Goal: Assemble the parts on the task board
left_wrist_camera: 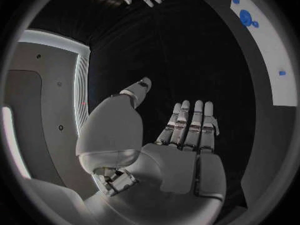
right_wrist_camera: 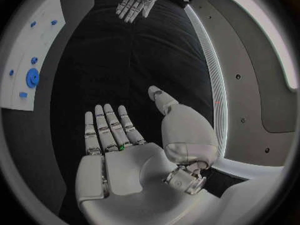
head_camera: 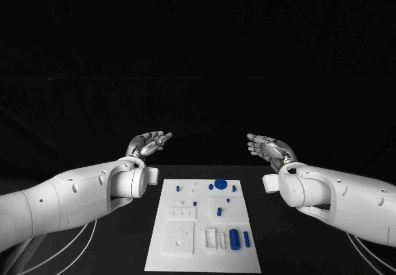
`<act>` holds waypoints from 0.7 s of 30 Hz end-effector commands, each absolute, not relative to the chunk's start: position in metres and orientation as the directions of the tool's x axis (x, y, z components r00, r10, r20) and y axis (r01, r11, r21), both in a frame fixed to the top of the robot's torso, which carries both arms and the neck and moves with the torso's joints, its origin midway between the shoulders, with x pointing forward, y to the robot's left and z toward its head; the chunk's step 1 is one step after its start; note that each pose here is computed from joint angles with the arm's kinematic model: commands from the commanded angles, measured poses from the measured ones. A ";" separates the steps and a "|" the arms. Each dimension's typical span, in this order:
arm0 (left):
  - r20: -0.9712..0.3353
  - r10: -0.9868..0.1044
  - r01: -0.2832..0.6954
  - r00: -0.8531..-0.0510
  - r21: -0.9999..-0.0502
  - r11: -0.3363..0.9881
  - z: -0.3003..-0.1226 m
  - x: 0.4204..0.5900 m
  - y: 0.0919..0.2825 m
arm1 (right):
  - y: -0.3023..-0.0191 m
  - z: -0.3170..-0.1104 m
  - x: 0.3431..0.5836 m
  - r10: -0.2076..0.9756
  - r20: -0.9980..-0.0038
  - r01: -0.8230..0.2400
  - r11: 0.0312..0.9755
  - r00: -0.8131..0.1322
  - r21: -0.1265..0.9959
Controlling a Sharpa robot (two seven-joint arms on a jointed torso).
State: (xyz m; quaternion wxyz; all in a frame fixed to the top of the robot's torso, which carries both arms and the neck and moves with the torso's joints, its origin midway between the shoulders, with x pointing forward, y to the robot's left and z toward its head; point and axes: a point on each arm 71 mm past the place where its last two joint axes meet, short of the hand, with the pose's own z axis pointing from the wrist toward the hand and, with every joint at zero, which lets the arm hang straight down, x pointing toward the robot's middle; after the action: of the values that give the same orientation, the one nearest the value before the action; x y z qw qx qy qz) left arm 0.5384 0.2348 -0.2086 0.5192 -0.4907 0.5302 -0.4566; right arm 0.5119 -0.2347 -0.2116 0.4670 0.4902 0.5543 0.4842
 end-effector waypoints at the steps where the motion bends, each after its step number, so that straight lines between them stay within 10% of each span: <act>1: -0.037 -0.998 -0.120 -0.056 -0.992 0.043 -0.209 0.547 0.233 | -0.231 -0.214 0.518 0.966 0.021 0.203 0.033 -0.256 0.979; 11: -0.041 -0.998 -0.123 -0.057 -0.991 0.047 -0.205 0.552 0.237 | -0.241 -0.208 0.528 0.951 0.017 0.241 0.061 -0.307 0.969; 12: -0.036 -0.994 -0.114 -0.107 -0.992 0.048 -0.205 0.550 0.240 | -0.249 -0.205 0.541 0.932 -0.220 0.115 0.262 -0.289 0.958; 21: -0.048 -0.992 -0.093 -0.115 -0.994 0.059 -0.204 0.548 0.245 | -0.251 -0.202 0.553 0.832 -0.473 -0.036 0.485 -0.290 0.874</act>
State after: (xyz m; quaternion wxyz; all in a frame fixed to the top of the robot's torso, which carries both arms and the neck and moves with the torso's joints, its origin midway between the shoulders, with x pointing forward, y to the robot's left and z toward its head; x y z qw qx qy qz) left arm 0.5486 0.2492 -0.2057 0.4695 -0.4950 0.5578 -0.4727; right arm 0.5523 -0.2548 -0.2043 0.4846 0.3702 0.6609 0.4374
